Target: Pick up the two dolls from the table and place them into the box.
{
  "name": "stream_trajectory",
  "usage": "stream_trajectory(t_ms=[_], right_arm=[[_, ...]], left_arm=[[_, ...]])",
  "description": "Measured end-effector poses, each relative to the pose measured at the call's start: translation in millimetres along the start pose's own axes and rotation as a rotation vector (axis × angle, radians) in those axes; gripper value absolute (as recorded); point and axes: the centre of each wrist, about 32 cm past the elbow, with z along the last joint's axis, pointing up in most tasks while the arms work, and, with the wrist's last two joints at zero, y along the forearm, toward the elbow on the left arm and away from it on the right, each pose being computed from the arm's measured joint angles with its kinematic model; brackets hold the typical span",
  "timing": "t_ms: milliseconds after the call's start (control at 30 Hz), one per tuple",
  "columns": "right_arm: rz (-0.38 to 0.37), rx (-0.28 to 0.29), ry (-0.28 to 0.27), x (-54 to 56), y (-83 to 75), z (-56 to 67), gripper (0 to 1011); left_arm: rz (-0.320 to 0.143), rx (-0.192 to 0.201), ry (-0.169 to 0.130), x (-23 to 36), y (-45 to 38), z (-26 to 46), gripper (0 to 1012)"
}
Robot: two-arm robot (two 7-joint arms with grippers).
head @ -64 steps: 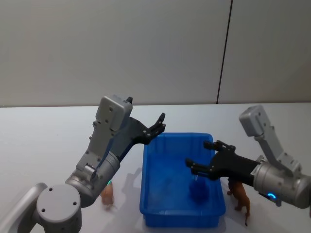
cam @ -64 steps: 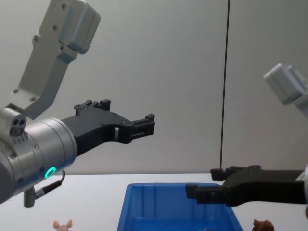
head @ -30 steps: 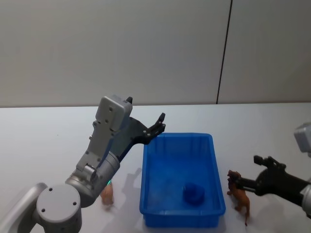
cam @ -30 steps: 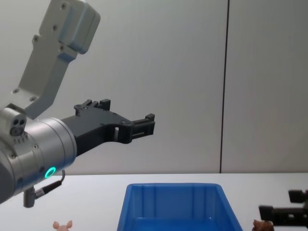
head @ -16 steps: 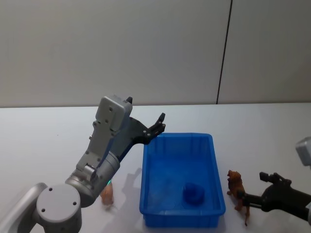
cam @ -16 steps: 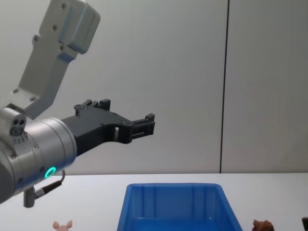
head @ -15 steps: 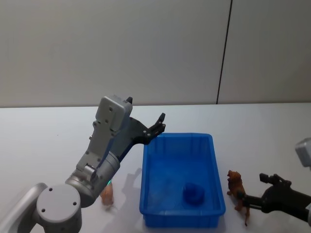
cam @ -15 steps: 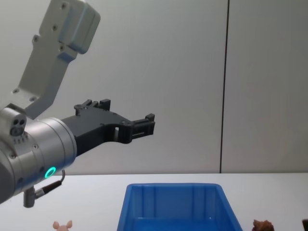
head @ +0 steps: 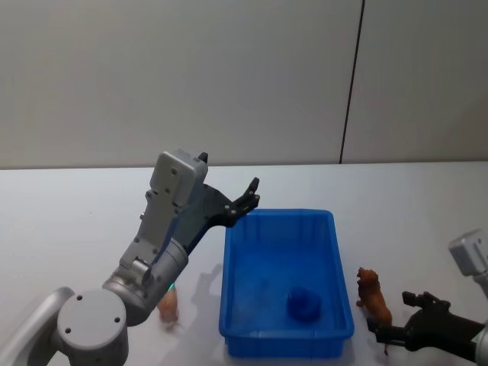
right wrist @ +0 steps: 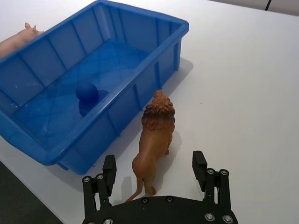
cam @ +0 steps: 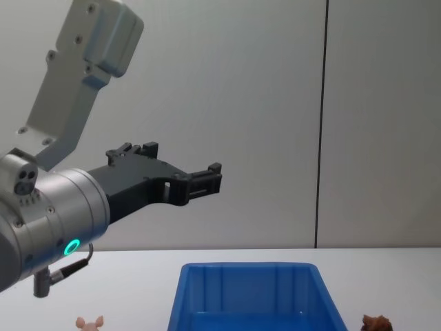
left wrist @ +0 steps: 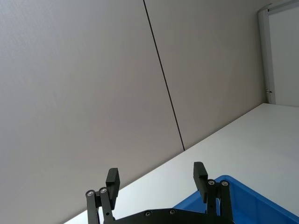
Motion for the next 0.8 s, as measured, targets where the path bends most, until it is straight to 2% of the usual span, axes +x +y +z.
stream_trajectory(t_ms=[67, 200, 267, 300, 433, 533, 567, 667, 800], right_arm=[[0.001, -0.006, 0.004, -0.4, 2.0, -0.8, 999], [0.002, -0.014, 0.011, -1.2, 5.8, -2.1, 927], [0.001, -0.017, 0.016, -1.6, 8.0, -2.7, 847], [0.001, -0.018, 0.018, -1.7, 8.7, -2.9, 847], [-0.001, -0.022, 0.026, -2.2, 12.8, -3.5, 731], [-0.002, -0.023, 0.031, -2.6, 15.1, -3.7, 599], [-0.002, -0.023, 0.031, -2.6, 15.1, -3.7, 599], [-0.003, -0.023, 0.034, -3.1, 16.9, -3.7, 482], [-0.006, -0.020, 0.036, -3.5, 18.8, -2.9, 389]], left_arm=[[0.000, 0.000, 0.000, 0.0, 0.0, 0.0, 1001], [0.000, 0.000, 0.000, 0.0, 0.0, 0.0, 1001], [0.000, 0.000, 0.000, 0.0, 0.0, 0.0, 1001], [0.000, 0.000, 0.000, 0.0, 0.0, 0.0, 1001], [0.000, 0.000, 0.000, 0.0, 0.0, 0.0, 1001], [0.000, 0.000, 0.000, 0.0, 0.0, 0.0, 1001], [0.000, 0.000, 0.000, 0.0, 0.0, 0.0, 1001], [0.000, 0.000, 0.000, 0.0, 0.0, 0.0, 1001], [0.000, 0.000, 0.000, 0.0, 0.0, 0.0, 1001]])
